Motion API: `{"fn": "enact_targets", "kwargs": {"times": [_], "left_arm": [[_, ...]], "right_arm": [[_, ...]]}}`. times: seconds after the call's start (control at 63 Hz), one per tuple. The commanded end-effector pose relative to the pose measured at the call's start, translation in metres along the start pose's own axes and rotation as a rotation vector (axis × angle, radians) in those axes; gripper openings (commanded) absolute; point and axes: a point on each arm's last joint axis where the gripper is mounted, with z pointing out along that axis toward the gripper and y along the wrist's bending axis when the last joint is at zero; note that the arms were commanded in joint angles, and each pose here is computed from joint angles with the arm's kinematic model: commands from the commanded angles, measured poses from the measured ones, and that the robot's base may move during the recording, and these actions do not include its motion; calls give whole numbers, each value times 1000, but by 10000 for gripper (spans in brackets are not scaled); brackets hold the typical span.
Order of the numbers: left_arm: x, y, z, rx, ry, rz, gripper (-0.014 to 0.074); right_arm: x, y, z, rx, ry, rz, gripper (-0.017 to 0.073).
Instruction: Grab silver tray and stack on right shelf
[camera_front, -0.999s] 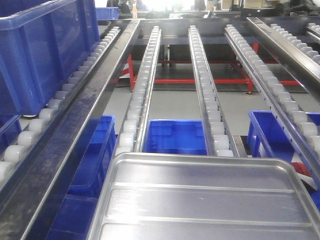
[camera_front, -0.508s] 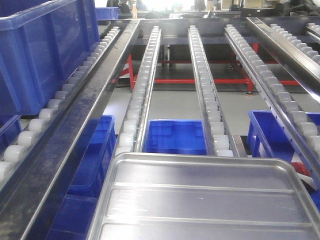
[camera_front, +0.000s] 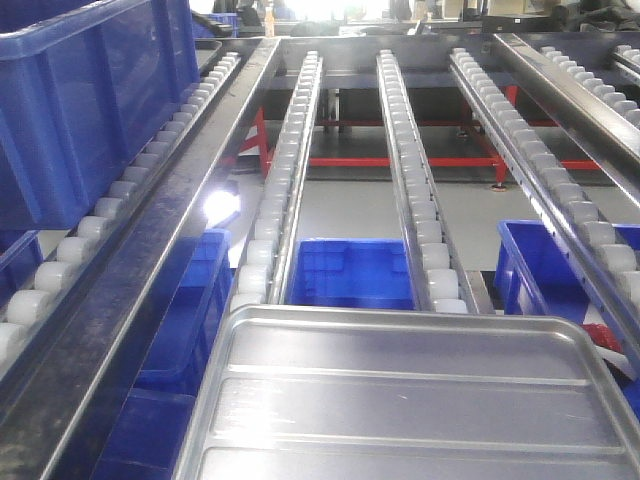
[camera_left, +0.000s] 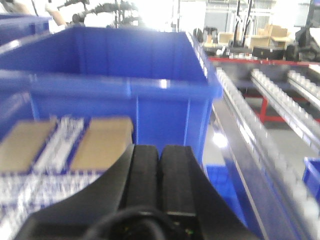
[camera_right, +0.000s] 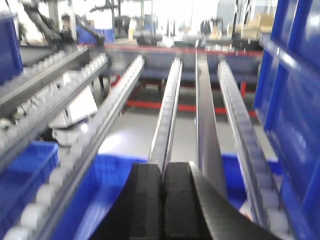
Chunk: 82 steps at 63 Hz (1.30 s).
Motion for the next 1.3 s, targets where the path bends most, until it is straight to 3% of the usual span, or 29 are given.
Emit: {"fn": "enact_targets", "kwargs": {"times": [0.0,0.206,0.333,0.412,0.476,0.555,0.666,0.73,0.857,0.983,1.11,1.19,1.285], "left_arm": [[-48,0,-2,-3,-101,-16,-93],[-112,0,19,19,140,-56,-92],[-126,-9,48,98,339,-119,-90],[-128,-18,68,178,422,-91,-90],[-125,-30,81,277,470,-54,-69],[-120,-45,94,369,532,-83,50],[-107,-68,110,470,629,-113,292],[-97,-82,116,523,694,-141,351],[-76,-115,123,633,844,-227,349],[-58,-141,128,693,921,-201,349],[-40,-153,135,682,1024,-259,349],[-35,-158,139,684,1068,-246,349],[-31,-164,144,682,1142,-242,349]], "right_arm": [[-44,1,-6,-11,-209,-12,57],[-89,-1,-1,7,-125,3,57],[-104,-2,12,9,-67,21,60],[-107,-1,20,0,-20,38,61],[-106,0,26,-18,30,60,90],[-105,3,31,-53,85,87,179],[-101,9,37,-116,171,126,345],[-96,14,40,-159,225,146,414],[-81,27,49,-257,398,188,485],[-66,44,58,-344,566,251,488],[-55,56,67,-381,653,267,488],[-48,59,70,-380,718,278,488],[-42,63,73,-379,841,253,488]]}}
